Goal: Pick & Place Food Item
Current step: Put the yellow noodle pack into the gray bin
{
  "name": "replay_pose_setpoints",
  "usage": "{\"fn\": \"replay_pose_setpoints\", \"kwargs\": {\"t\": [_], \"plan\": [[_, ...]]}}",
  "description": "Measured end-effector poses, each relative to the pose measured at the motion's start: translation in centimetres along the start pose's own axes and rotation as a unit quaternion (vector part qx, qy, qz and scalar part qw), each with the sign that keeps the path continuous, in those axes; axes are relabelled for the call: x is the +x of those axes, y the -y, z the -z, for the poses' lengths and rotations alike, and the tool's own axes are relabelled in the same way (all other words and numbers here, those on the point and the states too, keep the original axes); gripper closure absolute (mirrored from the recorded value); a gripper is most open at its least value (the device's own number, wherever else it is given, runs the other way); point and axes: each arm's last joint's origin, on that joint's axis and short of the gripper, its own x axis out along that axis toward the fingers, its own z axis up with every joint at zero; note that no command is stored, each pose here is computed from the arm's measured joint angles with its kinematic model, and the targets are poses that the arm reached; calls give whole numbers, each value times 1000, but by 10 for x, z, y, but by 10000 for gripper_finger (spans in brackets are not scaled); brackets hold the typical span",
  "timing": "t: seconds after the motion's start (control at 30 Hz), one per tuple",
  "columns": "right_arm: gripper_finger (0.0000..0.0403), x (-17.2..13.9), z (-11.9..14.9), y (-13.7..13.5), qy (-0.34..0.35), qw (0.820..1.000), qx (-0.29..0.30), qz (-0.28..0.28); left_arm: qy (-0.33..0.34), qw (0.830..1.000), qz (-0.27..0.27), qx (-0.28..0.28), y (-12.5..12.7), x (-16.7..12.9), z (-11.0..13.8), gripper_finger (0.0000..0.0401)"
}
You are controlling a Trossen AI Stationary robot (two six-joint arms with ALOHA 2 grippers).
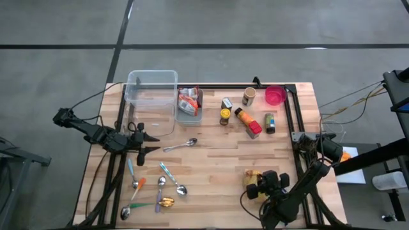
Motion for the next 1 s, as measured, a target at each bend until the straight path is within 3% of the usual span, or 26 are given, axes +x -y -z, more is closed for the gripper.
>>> {"fn": "replay_pose_setpoints", "kwargs": {"t": [0.4,0.63,0.83,1.0], "plan": [[371,2,-20,-10,84,996,-19,-36,0,1000,0,0,0,0,0,238],[371,2,-20,-10,75,997,-18,-28,0,1000,0,0,0,0,0,238],[366,2,-20,-7,27,999,-6,25,0,1000,0,0,0,0,0,238],[331,-7,-30,-8,11,1000,8,18,0,1000,0,0,0,0,0,238]]}}
